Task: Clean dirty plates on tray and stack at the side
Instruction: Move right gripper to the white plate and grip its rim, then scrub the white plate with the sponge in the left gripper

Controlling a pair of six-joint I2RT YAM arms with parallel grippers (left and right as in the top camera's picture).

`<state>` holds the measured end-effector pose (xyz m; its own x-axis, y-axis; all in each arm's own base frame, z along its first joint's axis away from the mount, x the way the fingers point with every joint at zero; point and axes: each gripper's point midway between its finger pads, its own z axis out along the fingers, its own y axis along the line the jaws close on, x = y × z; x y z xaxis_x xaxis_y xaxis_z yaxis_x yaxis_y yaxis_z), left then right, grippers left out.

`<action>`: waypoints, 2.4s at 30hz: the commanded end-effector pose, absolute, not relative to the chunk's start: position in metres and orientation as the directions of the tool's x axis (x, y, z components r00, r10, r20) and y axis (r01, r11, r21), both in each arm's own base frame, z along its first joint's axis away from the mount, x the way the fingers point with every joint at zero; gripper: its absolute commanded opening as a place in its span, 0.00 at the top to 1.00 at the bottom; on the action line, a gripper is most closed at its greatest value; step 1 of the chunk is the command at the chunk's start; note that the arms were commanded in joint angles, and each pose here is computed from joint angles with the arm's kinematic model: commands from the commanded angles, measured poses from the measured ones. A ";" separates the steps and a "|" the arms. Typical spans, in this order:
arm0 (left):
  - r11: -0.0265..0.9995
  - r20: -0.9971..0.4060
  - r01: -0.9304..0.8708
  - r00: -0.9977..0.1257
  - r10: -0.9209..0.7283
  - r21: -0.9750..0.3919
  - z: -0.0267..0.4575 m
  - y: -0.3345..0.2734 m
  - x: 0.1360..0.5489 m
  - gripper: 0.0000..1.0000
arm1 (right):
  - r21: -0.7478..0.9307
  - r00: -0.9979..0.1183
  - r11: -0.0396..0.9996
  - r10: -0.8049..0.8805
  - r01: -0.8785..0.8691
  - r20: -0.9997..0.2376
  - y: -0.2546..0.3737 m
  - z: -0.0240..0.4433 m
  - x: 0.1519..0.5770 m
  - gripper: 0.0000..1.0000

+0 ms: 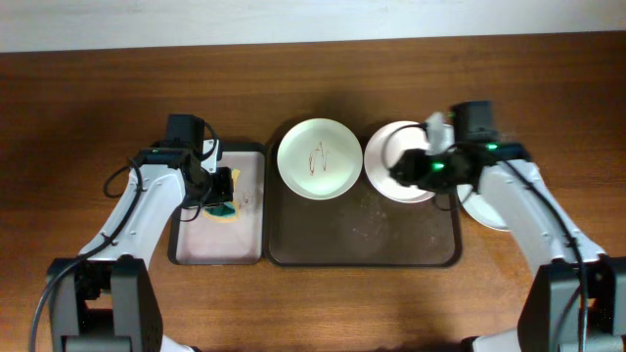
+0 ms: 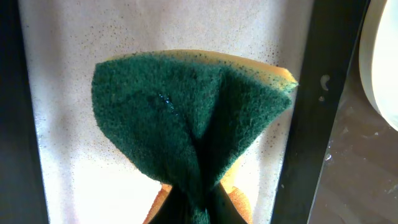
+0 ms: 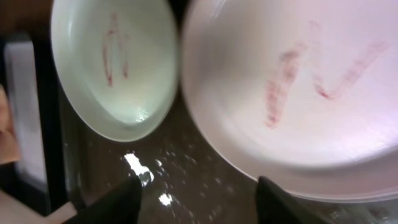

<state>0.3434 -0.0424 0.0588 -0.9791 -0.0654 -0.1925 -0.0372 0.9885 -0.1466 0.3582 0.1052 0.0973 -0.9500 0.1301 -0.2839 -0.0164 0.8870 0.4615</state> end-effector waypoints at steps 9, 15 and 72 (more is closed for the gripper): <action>0.988 -0.186 -0.025 -0.981 -0.053 -0.154 0.056 -0.043 0.343 0.91 | 0.404 -0.947 0.899 0.263 0.172 -0.182 0.187 0.044 0.360 0.42; 0.988 -0.186 -0.025 -0.981 -0.053 -0.154 0.056 -0.043 0.343 0.91 | 0.383 -0.942 0.887 0.318 0.257 -0.105 0.196 0.004 0.359 0.57; 0.873 -0.227 0.109 -0.974 -0.002 -0.475 0.078 -0.115 0.348 1.00 | 0.197 -1.000 0.980 -0.013 -0.009 0.018 0.176 0.006 0.306 0.96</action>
